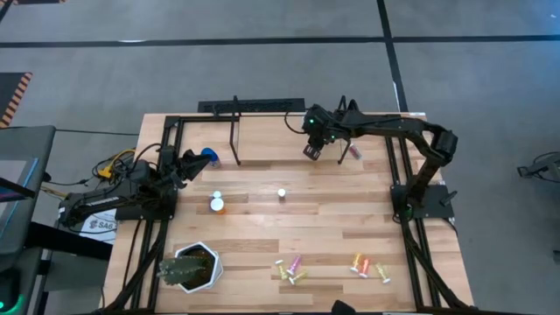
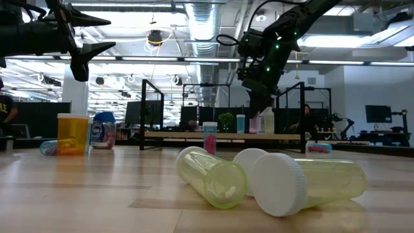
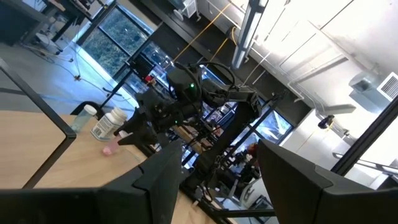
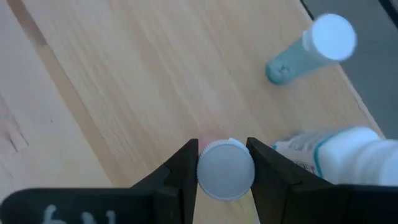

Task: Pick and place medicine bottles onto shelf by color
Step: Put the pink pill bottle on the shelf, then put the transparent bottle on the shelf

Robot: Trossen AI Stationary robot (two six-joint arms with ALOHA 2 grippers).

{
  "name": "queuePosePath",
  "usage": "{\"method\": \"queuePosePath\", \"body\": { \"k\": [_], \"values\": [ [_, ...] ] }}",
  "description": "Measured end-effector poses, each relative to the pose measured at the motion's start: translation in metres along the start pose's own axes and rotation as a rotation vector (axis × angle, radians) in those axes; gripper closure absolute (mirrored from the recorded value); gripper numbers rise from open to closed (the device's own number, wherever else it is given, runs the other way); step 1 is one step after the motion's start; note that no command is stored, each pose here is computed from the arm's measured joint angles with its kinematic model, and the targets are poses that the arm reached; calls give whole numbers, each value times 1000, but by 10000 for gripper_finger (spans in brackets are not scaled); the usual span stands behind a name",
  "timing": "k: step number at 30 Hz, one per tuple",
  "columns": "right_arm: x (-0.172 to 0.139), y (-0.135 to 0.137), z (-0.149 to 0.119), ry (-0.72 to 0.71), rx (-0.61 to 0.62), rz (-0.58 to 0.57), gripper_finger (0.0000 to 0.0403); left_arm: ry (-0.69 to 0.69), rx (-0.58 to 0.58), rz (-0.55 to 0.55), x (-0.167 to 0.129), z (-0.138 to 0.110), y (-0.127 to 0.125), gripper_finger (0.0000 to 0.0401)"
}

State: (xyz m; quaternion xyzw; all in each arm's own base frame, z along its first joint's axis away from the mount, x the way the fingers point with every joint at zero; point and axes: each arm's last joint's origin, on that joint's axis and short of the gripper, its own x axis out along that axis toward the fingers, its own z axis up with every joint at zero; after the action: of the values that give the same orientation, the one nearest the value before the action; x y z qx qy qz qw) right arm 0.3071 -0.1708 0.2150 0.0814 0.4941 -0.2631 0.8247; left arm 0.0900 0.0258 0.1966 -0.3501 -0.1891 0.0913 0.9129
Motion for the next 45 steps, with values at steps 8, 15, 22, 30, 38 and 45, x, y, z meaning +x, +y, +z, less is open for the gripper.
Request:
{"method": "queuePosePath", "body": {
  "k": [8, 15, 22, 30, 38, 45],
  "values": [
    [4, -1, 1, 6, -8, -1, 265, 4, 0, 1, 0, 0, 0, 203],
    [-2, 1, 11, -21, -17, 2, 248, 5, 0, 3, 0, 0, 0, 203],
    [-8, 1, 17, -25, -41, 3, 200, 8, 0, 5, 0, -1, 1, 203],
    [-28, -2, 33, -25, -42, 3, 180, 5, 47, 2, 0, 0, 0, 203],
    [-74, -5, 58, -22, -48, 8, 184, 2, 196, -60, 0, 13, -14, 203],
    [-99, 6, 49, 28, -59, 29, 184, 213, 233, 122, 8, 28, -29, 203]
  ]
}}
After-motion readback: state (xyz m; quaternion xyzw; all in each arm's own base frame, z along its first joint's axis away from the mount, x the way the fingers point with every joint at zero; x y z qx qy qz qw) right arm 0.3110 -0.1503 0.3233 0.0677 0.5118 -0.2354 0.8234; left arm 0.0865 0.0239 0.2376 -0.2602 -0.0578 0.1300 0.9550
